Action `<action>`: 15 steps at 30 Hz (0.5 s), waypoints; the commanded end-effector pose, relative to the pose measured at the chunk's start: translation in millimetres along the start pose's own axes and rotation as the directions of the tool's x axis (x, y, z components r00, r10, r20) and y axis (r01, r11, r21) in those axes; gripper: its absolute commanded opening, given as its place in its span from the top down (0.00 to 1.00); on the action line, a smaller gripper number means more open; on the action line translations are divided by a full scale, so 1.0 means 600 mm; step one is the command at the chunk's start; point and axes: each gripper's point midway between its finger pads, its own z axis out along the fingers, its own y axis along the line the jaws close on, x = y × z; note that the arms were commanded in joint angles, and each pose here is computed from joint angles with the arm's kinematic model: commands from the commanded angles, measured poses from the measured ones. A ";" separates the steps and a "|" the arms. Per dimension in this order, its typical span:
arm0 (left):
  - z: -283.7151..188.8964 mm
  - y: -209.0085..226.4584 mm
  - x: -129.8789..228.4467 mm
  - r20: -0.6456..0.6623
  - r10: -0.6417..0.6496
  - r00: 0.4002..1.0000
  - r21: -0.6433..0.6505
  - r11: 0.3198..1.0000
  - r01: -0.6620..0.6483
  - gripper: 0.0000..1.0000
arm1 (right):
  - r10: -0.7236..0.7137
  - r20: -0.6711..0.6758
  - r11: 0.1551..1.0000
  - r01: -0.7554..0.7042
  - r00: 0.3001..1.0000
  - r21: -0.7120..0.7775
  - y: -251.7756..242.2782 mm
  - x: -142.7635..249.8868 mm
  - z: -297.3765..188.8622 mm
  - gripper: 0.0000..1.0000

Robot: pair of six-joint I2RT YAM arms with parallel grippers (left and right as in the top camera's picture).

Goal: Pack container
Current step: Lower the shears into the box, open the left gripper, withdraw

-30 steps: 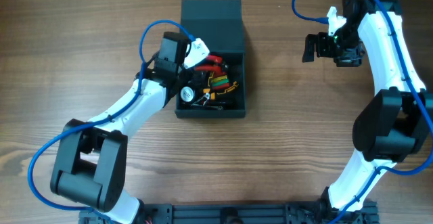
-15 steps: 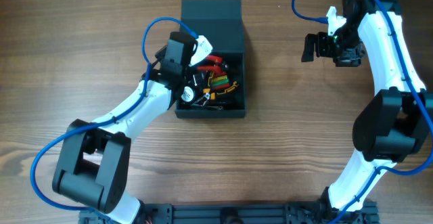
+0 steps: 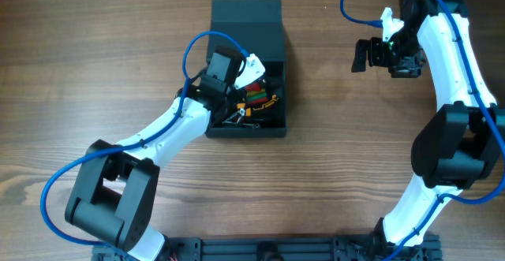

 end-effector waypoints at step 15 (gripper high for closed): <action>-0.103 -0.058 -0.014 -0.037 -0.393 0.919 0.266 0.882 0.388 0.53 | 0.014 0.007 1.000 -0.014 1.000 -0.023 0.006 -0.007 0.007 0.00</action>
